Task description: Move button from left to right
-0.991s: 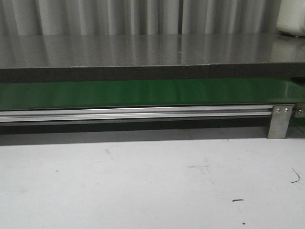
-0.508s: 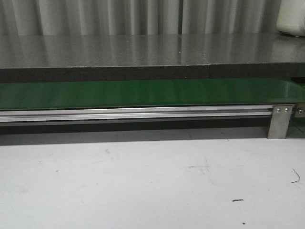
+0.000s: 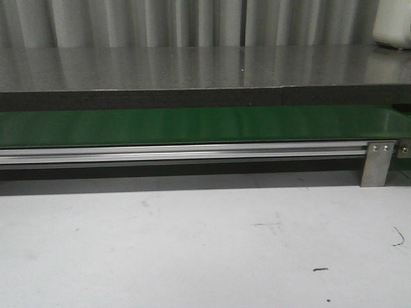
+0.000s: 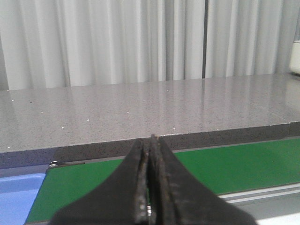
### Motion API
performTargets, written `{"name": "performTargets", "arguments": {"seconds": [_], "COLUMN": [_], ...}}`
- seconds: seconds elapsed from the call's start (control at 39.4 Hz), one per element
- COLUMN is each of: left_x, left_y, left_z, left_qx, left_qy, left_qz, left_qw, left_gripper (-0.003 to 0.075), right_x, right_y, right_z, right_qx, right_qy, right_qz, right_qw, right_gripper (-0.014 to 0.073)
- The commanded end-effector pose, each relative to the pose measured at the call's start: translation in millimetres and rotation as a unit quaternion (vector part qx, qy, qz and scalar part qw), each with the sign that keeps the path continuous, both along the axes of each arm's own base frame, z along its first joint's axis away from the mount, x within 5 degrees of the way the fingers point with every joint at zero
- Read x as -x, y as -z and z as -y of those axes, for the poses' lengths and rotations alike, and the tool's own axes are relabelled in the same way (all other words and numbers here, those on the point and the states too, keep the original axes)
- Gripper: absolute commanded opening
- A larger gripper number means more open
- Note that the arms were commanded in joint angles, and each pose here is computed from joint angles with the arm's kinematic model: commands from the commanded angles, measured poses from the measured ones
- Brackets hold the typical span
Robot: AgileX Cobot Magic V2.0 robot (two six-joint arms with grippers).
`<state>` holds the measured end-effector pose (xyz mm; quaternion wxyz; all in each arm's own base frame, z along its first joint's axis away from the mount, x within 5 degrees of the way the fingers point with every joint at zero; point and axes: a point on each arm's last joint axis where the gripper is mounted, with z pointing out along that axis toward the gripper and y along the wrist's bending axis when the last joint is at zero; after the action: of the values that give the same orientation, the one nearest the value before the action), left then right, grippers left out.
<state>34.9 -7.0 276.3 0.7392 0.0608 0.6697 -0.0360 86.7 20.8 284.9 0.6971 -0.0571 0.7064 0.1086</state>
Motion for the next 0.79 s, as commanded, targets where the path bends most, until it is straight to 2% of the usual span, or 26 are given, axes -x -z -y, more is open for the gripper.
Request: {"name": "performTargets", "arguments": {"seconds": [0.0,0.2,0.51,0.76], "left_x": [3.3,-5.7,-20.5,-21.0], "left_y": [-11.0,17.5,79.0,82.3], "left_z": [-1.2,-2.8,-1.1,-1.1], "left_qx": [0.014,0.035,0.028,0.027], "left_qy": [-0.002,-0.013,-0.015,-0.015], "left_qz": [0.050,0.008,-0.052,-0.060], "left_qw": [0.999,0.999,0.998,0.998], "left_gripper": [-0.0021,-0.0021,-0.0021,-0.0021], "right_x": [0.4,0.3,0.3,0.3], "right_y": [-16.6,-16.5,-16.5,-16.5], "right_z": [1.1,1.0,1.0,1.0], "right_qx": [-0.008,-0.008,-0.008,-0.008], "right_qy": [0.005,0.005,0.005,0.005], "right_qz": [0.055,0.055,0.055,0.055], "right_qw": [0.998,0.998,0.998,0.998], "right_gripper": [-0.0068,-0.0068,-0.0068,-0.0068]}}
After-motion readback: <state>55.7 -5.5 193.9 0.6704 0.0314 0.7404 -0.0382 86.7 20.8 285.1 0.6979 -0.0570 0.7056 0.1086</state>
